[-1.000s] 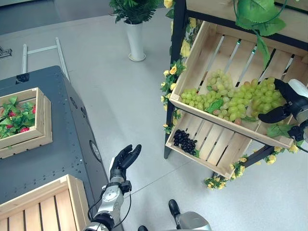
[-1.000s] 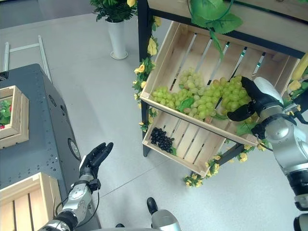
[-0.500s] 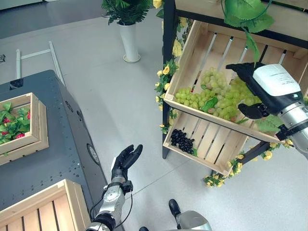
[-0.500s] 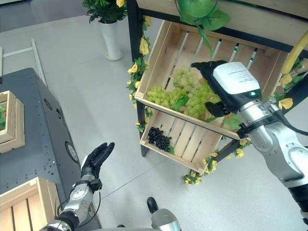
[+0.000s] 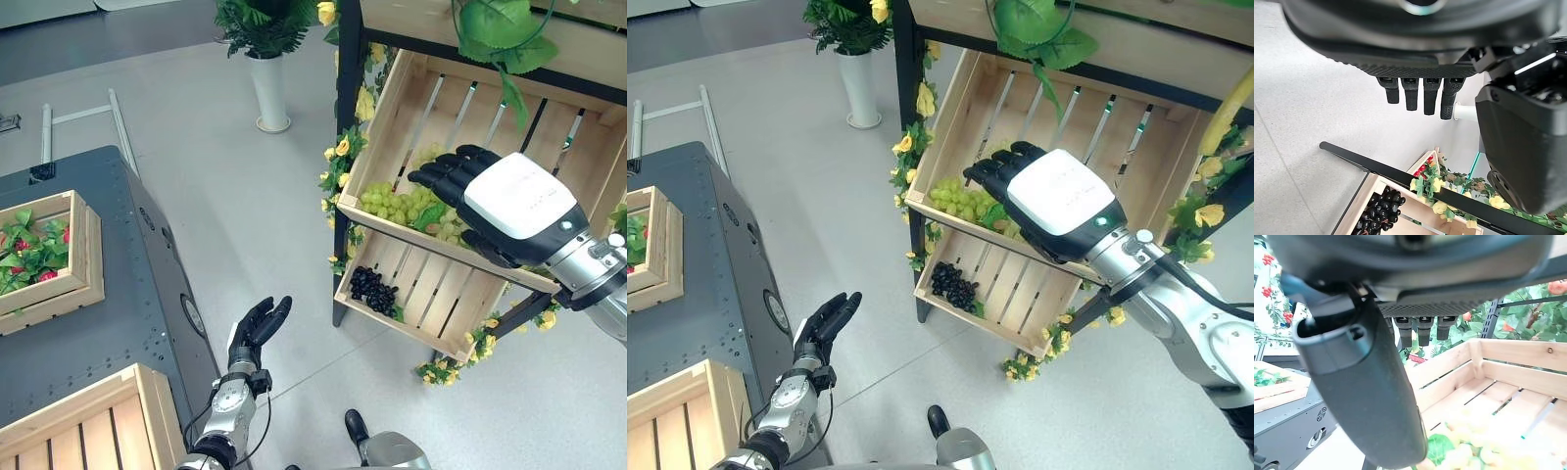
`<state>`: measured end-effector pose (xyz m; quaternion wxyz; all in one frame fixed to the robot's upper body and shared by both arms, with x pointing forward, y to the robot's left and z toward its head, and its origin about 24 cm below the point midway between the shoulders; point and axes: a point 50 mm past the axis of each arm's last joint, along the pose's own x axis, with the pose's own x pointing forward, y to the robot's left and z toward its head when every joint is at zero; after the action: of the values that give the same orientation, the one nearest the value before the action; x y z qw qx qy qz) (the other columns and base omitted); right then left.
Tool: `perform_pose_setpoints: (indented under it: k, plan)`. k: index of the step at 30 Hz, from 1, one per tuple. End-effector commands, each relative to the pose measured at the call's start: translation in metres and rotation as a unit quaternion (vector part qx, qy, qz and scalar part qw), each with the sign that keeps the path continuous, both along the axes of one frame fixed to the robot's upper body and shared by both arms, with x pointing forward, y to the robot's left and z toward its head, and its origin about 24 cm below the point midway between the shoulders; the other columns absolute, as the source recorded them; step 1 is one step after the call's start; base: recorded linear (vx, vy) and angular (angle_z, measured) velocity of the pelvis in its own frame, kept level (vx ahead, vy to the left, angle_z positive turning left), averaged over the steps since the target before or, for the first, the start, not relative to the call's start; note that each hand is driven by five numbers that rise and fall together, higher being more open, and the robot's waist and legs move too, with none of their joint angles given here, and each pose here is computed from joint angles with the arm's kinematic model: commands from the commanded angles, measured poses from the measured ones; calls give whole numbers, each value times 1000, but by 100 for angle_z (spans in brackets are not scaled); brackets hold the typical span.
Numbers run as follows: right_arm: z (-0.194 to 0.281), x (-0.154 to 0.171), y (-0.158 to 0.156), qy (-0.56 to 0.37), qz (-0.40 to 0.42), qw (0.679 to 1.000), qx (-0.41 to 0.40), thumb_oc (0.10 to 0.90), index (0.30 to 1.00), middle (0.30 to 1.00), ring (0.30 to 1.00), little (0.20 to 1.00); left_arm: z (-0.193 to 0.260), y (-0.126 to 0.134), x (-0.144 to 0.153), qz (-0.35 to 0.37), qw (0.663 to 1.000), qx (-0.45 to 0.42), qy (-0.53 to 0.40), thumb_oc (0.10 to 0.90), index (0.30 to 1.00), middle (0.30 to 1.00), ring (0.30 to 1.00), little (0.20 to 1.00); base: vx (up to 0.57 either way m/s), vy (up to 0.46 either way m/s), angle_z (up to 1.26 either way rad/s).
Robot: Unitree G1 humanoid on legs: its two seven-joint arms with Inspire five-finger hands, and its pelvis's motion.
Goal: Pick up the fruits from the basket on one side to the basket on the other side
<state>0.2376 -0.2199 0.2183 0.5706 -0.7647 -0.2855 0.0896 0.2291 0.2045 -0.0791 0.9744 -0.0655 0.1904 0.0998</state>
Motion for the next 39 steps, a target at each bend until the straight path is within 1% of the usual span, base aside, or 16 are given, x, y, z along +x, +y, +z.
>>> perform_pose_setpoints:
  k: [1, 3, 6, 10, 11, 14, 16, 19, 22, 25, 27, 29, 33, 36, 39]
  plan:
    - [46, -2, -1, -105, 29, 994, 31, 800, 900, 900, 900, 900, 27, 9, 25, -20, 996, 34, -74, 800, 900, 900, 900, 900, 0, 0, 0]
    - [46, -6, 4, -103, 53, 993, 34, 800, 900, 900, 900, 900, 27, 10, 25, -20, 997, 33, -73, 800, 900, 900, 900, 900, 0, 0, 0]
    - [46, -16, 19, -85, 113, 988, 61, 800, 900, 900, 900, 900, 25, 9, 23, -21, 997, 33, -68, 800, 900, 900, 900, 900, 0, 0, 0]
    - [42, -22, 33, -24, 175, 975, 137, 800, 900, 900, 900, 900, 22, 7, 22, -20, 998, 33, -58, 800, 900, 900, 900, 900, 0, 0, 0]
    - [37, -22, 37, 4, 190, 968, 167, 800, 900, 900, 900, 900, 20, 6, 21, -18, 998, 34, -52, 800, 900, 900, 900, 900, 0, 0, 0]
    - [24, -19, 44, 42, 209, 955, 206, 800, 900, 900, 900, 900, 17, 5, 18, -17, 998, 34, -42, 800, 900, 900, 900, 900, 0, 0, 0]
    - [9, -14, 52, 78, 223, 941, 243, 800, 900, 900, 900, 900, 14, 1, 18, -20, 999, 35, -35, 800, 900, 900, 900, 900, -6, -12, 2]
    - [-1, -11, 60, 102, 237, 927, 270, 800, 900, 900, 900, 900, 13, 0, 17, -19, 999, 35, -33, 800, 900, 900, 900, 900, -50, -51, 5]
    - [-21, -3, 76, 156, 256, 901, 315, 800, 900, 900, 900, 900, 12, -3, 17, -14, 999, 36, -34, 800, 900, 900, 900, 900, -34, -42, 10]
    - [-30, 1, 84, 184, 258, 888, 334, 800, 900, 900, 900, 900, 13, -5, 18, -12, 999, 37, -37, 800, 900, 900, 900, 900, -12, -21, 10]
    - [-49, 9, 96, 229, 248, 869, 362, 800, 900, 900, 900, 900, 16, -8, 20, -10, 998, 42, -45, 800, 900, 900, 900, 900, -20, -34, 11]
    - [-55, 11, 98, 242, 244, 864, 368, 800, 900, 900, 900, 900, 16, -8, 20, -8, 998, 42, -48, 800, 900, 900, 900, 900, -18, -24, 18]
    - [-93, 20, 109, 301, 200, 845, 394, 800, 900, 900, 900, 900, 19, -8, 20, -9, 997, 54, -61, 800, 900, 900, 900, 900, -11, -38, 20]
    - [-109, 22, 111, 319, 180, 841, 399, 800, 900, 900, 900, 900, 23, -6, 21, -10, 996, 59, -73, 800, 900, 900, 900, 900, -11, -29, 29]
    - [-132, 24, 112, 350, 141, 833, 405, 800, 900, 900, 900, 900, 29, -4, 22, -11, 993, 73, -92, 800, 900, 900, 900, 900, -13, -29, 21]
